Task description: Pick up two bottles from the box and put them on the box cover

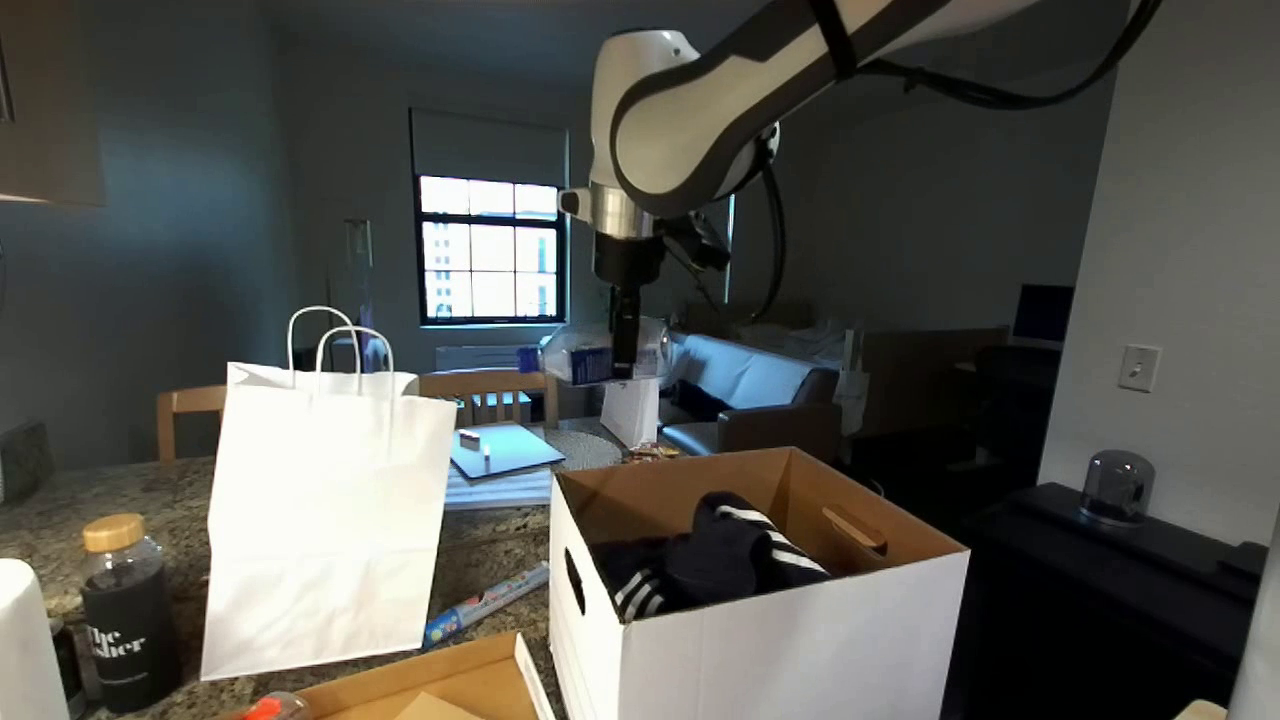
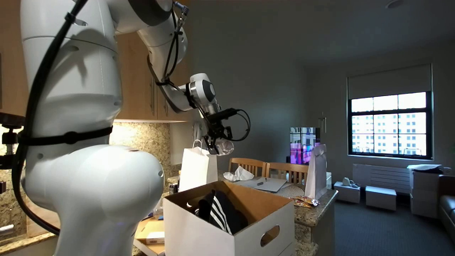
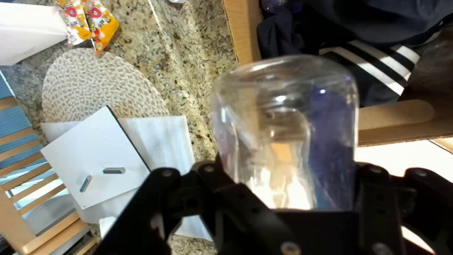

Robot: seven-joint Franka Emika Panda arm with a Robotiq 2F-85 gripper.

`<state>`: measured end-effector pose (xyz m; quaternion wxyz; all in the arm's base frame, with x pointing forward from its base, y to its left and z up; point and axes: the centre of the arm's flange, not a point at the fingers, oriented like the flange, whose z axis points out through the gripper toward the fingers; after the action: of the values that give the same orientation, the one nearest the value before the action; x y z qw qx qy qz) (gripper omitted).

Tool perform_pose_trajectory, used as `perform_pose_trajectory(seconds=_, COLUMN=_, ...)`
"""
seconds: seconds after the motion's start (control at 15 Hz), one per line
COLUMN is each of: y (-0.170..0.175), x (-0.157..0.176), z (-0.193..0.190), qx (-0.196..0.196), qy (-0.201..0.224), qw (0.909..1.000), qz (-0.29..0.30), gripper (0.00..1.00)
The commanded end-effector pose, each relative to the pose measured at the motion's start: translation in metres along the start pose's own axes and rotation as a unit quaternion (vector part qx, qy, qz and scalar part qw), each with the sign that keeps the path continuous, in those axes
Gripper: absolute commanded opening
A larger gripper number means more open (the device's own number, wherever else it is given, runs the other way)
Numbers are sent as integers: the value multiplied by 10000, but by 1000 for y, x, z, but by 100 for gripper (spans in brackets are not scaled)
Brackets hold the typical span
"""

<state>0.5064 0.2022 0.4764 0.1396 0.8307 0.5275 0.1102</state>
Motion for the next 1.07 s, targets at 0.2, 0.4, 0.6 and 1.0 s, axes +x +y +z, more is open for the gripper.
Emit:
perform_pose_trajectory(seconds=0.2, y=-32, x=14, z=-4, qx=362, qy=-332, qw=9983, qz=-300, gripper=34)
perform_pose_trajectory(seconds=0.4, y=-68, x=31, z=6, qx=824, qy=96, qw=9935, qz=-778, gripper=34)
perform_pose_trajectory(seconds=0.6, y=-101, x=52, z=-5, qx=1202, qy=681, qw=9824, qz=-1257, gripper=34)
perform_pose_trajectory(seconds=1.0, y=-160, x=92, z=21, qx=1694, qy=1833, qw=9466, qz=-2039, gripper=34)
